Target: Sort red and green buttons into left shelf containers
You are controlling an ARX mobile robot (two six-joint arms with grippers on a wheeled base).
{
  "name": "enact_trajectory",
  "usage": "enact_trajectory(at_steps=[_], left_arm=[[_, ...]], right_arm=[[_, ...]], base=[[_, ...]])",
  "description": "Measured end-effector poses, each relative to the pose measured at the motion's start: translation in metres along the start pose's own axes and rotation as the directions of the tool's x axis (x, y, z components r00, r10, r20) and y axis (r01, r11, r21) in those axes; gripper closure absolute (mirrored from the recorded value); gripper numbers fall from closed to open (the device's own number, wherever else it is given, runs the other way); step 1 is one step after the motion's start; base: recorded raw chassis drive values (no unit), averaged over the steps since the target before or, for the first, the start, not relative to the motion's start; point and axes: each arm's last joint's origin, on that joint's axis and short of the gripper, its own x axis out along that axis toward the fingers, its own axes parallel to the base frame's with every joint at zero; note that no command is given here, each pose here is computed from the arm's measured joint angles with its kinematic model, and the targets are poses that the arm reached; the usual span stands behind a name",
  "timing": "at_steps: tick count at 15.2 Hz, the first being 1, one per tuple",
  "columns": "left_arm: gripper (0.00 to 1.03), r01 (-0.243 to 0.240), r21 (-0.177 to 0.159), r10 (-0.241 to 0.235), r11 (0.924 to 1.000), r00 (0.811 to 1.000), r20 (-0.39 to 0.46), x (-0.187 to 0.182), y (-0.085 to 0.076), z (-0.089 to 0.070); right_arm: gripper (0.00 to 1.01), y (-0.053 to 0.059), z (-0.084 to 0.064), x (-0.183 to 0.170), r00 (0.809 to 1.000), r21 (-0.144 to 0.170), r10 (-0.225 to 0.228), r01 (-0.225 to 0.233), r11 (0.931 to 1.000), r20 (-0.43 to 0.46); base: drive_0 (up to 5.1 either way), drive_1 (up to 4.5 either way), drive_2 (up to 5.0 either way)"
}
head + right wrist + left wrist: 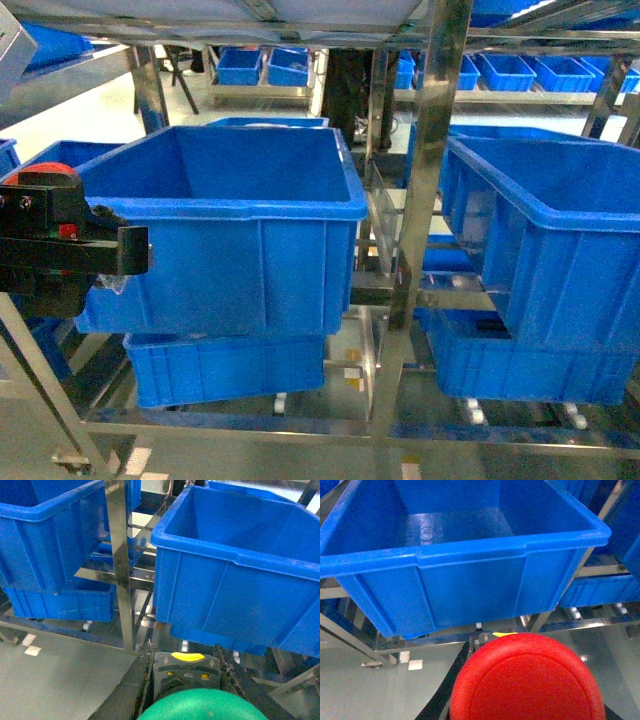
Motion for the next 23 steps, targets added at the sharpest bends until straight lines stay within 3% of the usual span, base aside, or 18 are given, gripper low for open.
enact_trajectory(at_steps=[8,13,16,19,20,23], left_arm=[[0.77,-0.002,0.001,0.002,1.0000,1.000,-0.003,0.0002,0.0001,-0.0004],[0.77,-0.007,-0.001,0.007,1.0000,1.000,-0.005,0.0012,0.0010,-0.0002],[0.77,-0.012,-0.002,0.012,0.9999,1.000,-0.006,0.0013,0.0016,-0.0002],[0.77,-0.007,-0.001,0.007,1.0000,1.000,-0.003,0.0012,0.0009,0.0000],[0.77,0.014,0.004,-0.014,0.9999,1.000,-0.004,0.0007,-0.0022,-0.0003],[0.77,-0.020,-0.004,0.020,0.9998,1.000,-0.007,0.0013,0.0029,-0.0002]], right_arm=[[0.73,0.0000,-0.0001,0.0000,1.000,0.000,0.000,0.000,1.0000,-0.001],[0.73,0.0000,-0.0010,0.0006,1.000,0.002,0.001,-0.001,1.0000,-0.008],[0.73,0.0001,-0.0011,0.0006,1.000,0.002,0.002,-0.002,1.0000,-0.008],[0.73,-0.0002,-0.0013,0.0006,1.000,0.003,-0.004,0.004,1.0000,-0.012],[0.73,-0.0005,-0.0013,0.0006,1.000,0.003,-0.008,0.008,1.0000,-0.011],[0.73,0.0001,-0.0006,0.0005,1.000,0.001,0.000,0.000,1.0000,-0.005]], base=[[-0.1,3.97,-4.1],[0.0,0.00,0.0],[4.4,-2.45,-2.4],[1.3,-0.82,-0.8],[0.0,0.00,0.0],[4.1,-0.55,-3.4]])
